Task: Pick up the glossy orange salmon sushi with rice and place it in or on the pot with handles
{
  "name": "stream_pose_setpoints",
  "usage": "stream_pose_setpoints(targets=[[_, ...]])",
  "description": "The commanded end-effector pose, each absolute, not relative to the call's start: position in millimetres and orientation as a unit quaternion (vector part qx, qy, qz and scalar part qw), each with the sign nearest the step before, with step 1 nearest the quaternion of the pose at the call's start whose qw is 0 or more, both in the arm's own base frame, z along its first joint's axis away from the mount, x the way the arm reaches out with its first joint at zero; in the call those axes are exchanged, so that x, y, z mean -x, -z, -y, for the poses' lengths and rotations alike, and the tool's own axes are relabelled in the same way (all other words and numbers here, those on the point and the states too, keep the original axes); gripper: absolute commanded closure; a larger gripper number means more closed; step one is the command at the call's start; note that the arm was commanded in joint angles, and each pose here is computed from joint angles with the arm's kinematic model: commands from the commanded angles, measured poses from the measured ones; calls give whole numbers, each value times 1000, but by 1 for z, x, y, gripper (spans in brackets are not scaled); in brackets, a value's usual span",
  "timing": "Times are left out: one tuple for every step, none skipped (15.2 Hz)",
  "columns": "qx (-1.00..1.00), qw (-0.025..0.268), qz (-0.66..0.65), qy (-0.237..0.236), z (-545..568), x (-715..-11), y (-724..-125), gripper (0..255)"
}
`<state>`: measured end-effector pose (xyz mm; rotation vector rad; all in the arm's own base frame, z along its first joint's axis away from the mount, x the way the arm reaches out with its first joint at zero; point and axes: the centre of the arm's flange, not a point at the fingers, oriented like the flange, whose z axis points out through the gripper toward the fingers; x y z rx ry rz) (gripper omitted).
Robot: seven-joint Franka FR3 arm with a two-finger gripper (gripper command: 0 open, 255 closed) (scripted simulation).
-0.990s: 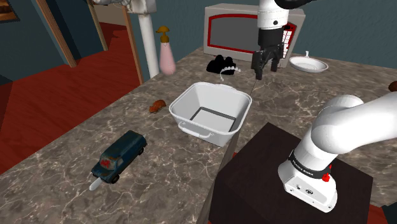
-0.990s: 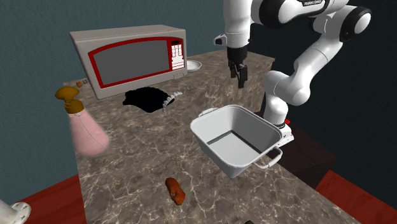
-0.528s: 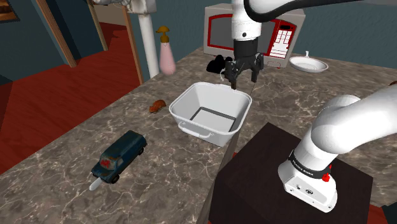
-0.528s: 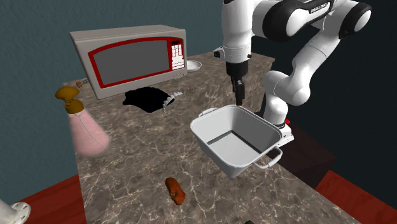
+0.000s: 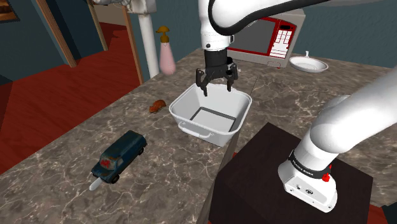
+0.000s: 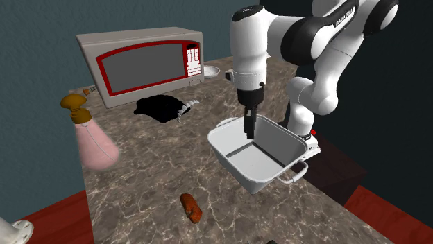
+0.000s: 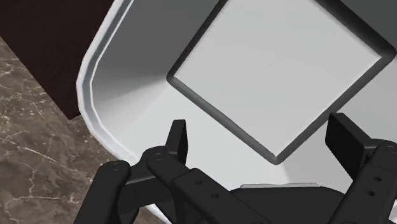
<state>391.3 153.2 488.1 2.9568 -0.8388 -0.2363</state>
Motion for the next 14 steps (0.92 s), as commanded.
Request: stream_pose_setpoints(targets=[[-950,28,301,75,-170,-407,-480,0],[-946,28,314,74,-177,-416,-476,0],[-942,28,327,73,-185,-426,-472,0],[-937,28,340,72,-192,-435,-468,0],[-933,27,353,71,-199,-445,-464,0],[-928,27,366,70,-206,-455,-460,0],[-923,27,379,69,-213,-465,-456,0],[-917,27,391,68,-219,-476,-452,0],[-912,26,404,67,-225,-487,-448,0],[-906,26,417,66,-231,-497,-444,0],[-901,26,429,65,-236,-508,-440,0],[-895,25,441,64,-241,-519,-436,0],[-889,25,454,63,-246,-531,-432,0],[-882,25,466,62,-250,-542,-429,0]])
